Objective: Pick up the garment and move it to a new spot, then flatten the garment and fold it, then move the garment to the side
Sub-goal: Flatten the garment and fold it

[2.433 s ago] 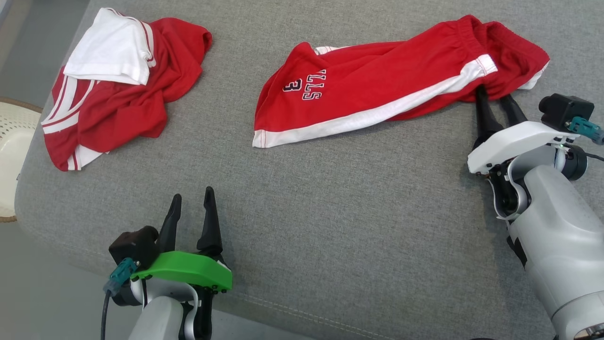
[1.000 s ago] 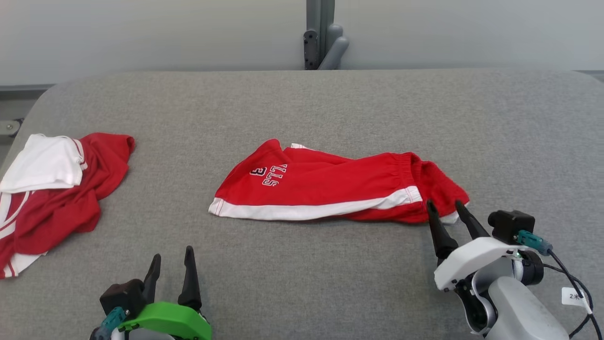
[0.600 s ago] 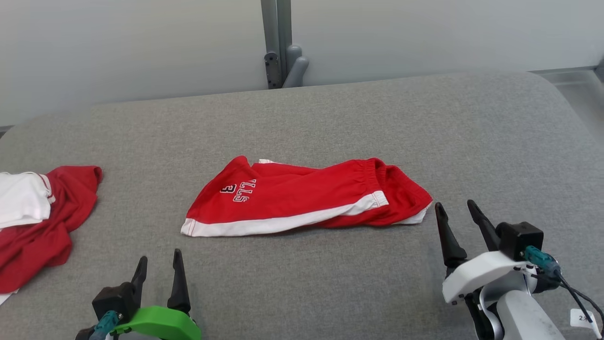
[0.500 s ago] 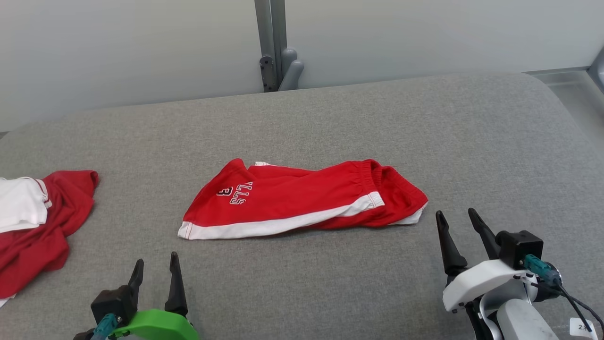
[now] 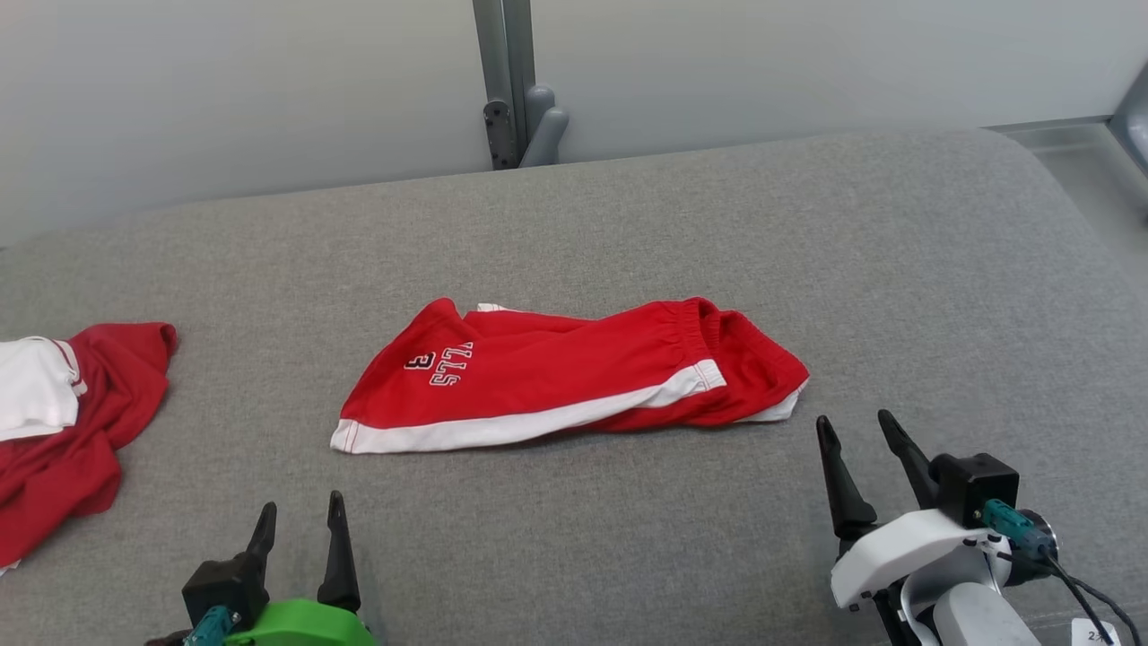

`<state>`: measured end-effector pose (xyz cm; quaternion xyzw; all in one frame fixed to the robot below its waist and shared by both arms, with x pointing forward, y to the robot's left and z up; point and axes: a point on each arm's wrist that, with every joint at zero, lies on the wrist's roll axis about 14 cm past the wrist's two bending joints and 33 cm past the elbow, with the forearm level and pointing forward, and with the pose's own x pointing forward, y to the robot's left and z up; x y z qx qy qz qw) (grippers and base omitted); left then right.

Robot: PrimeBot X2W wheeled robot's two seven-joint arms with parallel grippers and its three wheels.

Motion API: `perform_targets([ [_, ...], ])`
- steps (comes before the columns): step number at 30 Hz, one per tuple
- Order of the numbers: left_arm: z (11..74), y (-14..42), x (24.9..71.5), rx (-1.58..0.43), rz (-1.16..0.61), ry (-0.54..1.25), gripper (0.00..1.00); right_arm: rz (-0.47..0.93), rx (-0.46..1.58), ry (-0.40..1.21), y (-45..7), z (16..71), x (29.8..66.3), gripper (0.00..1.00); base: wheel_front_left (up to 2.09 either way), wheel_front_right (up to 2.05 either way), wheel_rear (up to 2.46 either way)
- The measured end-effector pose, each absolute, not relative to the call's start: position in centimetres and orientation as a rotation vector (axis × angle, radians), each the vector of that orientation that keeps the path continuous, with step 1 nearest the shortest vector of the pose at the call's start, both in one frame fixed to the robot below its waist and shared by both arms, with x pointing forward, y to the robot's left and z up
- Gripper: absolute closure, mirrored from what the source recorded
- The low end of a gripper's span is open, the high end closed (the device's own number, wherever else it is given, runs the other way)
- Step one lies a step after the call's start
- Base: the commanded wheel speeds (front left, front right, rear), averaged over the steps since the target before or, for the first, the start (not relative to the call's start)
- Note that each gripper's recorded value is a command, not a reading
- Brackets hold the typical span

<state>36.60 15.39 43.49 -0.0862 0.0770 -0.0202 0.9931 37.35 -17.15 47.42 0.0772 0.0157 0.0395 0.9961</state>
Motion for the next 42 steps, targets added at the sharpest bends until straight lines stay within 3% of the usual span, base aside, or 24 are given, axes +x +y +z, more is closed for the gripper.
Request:
perform_targets([
  [19,39.9,14.4,43.4,-0.247,-0.091,0.252,0.0,0.266,0.206,0.068,-11.1,46.2,44.2,0.0,0.0,0.0,0.0],
  [42,37.4,13.9,45.3,-0.246,-0.103,0.31,0.01,0.26,0.215,0.129,-11.4,43.7,44.7,0.0,0.0,0.0,0.0],
])
